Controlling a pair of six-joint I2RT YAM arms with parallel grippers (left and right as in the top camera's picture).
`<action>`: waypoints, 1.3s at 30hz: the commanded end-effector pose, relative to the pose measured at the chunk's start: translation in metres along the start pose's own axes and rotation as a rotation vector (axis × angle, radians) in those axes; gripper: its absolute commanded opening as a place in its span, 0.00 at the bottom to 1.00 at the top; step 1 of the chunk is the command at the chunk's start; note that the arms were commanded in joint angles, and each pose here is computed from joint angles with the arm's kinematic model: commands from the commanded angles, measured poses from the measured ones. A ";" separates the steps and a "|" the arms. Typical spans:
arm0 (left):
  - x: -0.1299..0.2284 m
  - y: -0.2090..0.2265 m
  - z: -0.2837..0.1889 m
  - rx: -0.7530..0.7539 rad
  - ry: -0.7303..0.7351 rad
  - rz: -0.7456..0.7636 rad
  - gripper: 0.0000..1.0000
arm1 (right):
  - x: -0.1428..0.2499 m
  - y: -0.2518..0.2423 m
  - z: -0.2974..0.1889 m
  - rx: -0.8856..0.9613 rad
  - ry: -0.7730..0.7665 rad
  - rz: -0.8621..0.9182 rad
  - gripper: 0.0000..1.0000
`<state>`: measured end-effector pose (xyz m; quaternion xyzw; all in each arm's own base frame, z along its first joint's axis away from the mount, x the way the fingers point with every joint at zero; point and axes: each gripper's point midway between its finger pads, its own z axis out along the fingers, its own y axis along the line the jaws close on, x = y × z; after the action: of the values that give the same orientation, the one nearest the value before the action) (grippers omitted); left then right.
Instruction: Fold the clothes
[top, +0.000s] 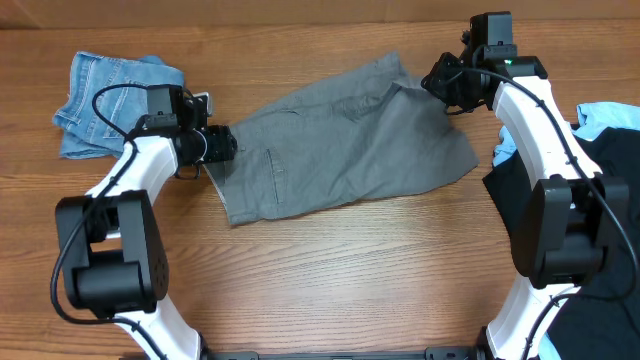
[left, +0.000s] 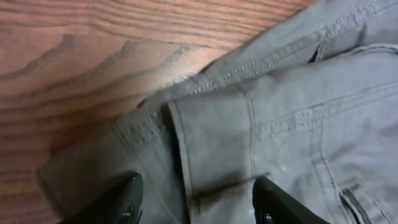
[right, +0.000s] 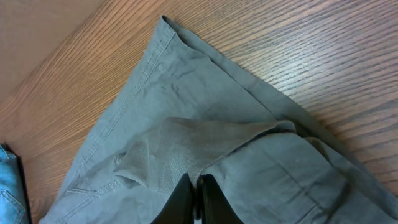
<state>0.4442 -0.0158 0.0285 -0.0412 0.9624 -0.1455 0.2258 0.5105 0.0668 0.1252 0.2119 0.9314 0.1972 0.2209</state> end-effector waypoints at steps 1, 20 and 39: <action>0.002 0.000 0.010 0.016 0.004 0.019 0.58 | -0.007 0.010 -0.010 -0.028 -0.021 -0.022 0.05; -0.014 -0.004 0.029 0.075 -0.072 0.046 0.34 | -0.006 0.009 -0.010 -0.028 -0.017 -0.021 0.05; -0.024 0.004 0.035 0.008 -0.117 0.057 0.45 | -0.006 0.009 -0.010 -0.028 -0.017 -0.021 0.05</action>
<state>0.4833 -0.0139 0.0210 -0.0252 0.9439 -0.1436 0.2962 0.5093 0.0678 0.1248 0.2096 0.9322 0.1991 0.2179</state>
